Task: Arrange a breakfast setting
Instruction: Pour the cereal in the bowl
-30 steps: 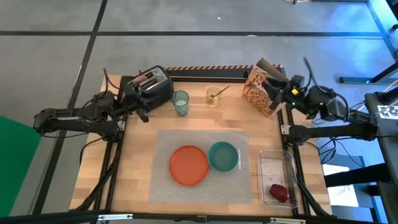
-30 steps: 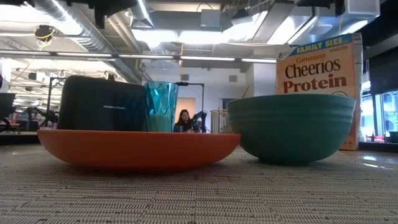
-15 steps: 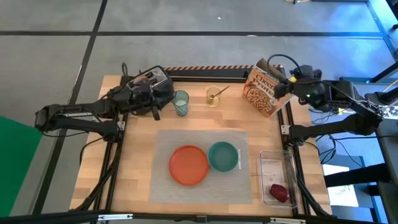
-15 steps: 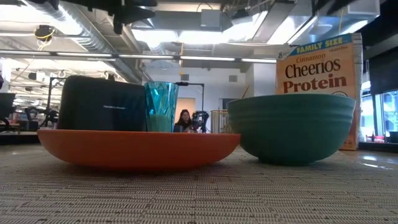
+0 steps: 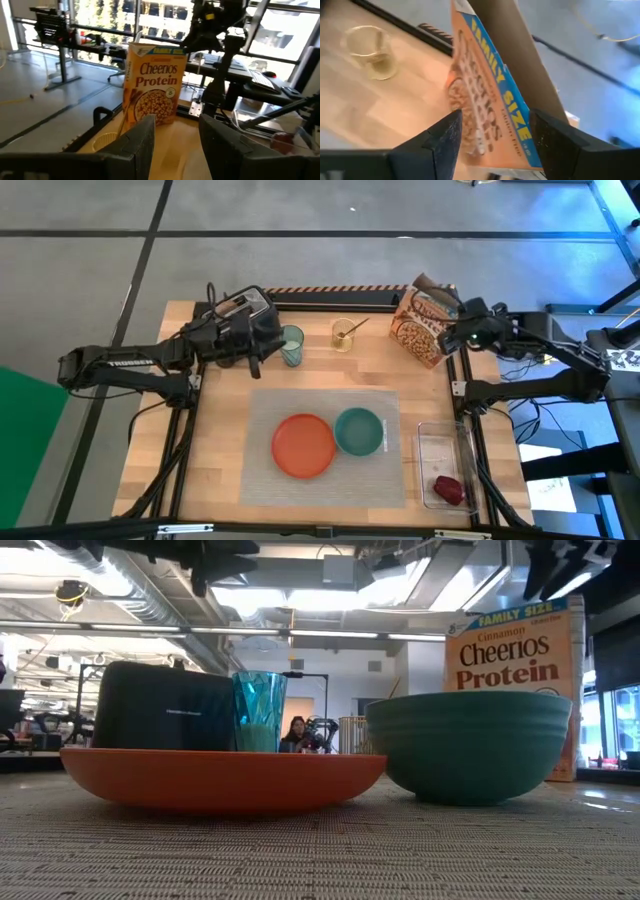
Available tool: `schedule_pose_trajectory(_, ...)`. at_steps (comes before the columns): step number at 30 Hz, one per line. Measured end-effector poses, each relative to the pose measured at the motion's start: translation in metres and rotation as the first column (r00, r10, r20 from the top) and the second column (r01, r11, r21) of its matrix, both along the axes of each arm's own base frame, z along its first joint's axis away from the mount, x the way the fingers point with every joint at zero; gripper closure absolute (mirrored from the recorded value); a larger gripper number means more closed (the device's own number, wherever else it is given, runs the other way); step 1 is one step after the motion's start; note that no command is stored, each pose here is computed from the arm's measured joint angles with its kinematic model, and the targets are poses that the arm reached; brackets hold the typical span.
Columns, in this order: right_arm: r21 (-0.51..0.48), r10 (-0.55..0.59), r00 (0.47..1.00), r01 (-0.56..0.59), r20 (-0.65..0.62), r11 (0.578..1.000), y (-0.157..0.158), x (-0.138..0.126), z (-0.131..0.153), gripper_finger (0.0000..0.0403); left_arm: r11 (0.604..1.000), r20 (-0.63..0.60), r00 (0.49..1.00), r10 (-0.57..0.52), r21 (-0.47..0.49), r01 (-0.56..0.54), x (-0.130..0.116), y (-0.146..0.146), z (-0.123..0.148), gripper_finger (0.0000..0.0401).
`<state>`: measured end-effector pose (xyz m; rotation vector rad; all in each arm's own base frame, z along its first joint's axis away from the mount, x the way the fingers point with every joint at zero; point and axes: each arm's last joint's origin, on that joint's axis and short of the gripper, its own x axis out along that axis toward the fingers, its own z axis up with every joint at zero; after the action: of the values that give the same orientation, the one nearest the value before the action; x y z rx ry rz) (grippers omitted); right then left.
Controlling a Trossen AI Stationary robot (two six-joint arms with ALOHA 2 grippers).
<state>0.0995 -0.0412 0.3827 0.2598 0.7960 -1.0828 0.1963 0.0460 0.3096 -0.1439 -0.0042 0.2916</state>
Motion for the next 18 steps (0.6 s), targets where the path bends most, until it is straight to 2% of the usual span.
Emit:
schedule_pose_trajectory(7,-0.012,-0.015,1.000,0.015,-0.018,1.000,-0.0011,0.0026,-0.0085,0.0232,1.000,0.011,1.000,-0.003,0.002,0.003,0.0000,0.0000,0.0011,0.0254)
schedule_pose_trajectory(11,0.021,0.021,1.000,-0.021,-0.015,1.000,-0.0001,0.0032,-0.0088,0.0263,1.000,0.012,1.000,-0.003,0.001,0.003,0.0000,0.0000,0.0011,0.0254)
schedule_pose_trajectory(18,0.093,0.099,0.995,-0.096,-0.020,0.991,0.0019,0.0046,-0.0105,0.0378,0.999,0.007,1.000,-0.003,0.034,0.003,0.0000,0.0000,0.0016,0.0254)
